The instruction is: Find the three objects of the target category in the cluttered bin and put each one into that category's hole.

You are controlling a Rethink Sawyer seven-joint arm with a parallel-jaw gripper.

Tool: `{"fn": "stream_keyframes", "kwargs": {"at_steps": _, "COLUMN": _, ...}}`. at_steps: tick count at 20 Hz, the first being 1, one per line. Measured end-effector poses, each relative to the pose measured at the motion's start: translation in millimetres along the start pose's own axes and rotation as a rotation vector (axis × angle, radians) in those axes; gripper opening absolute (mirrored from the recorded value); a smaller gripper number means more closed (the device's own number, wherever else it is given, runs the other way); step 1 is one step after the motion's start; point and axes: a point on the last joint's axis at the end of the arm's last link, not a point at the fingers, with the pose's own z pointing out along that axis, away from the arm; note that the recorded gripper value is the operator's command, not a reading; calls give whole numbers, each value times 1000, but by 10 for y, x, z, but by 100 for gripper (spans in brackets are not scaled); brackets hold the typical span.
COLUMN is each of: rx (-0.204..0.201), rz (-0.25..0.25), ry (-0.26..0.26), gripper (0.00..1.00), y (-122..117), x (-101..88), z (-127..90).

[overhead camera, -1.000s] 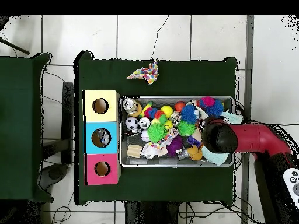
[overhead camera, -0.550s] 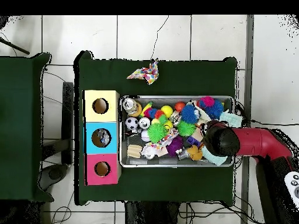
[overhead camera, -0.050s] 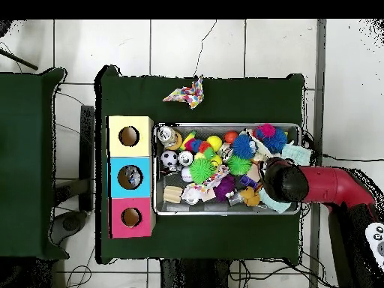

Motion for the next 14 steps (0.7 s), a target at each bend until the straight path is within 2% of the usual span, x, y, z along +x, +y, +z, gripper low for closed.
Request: {"fn": "stream_keyframes", "kwargs": {"at_steps": 14, "rx": 0, "rz": 13, "ry": 32, "gripper": 100, "y": 26, "x": 100, "z": 57}}
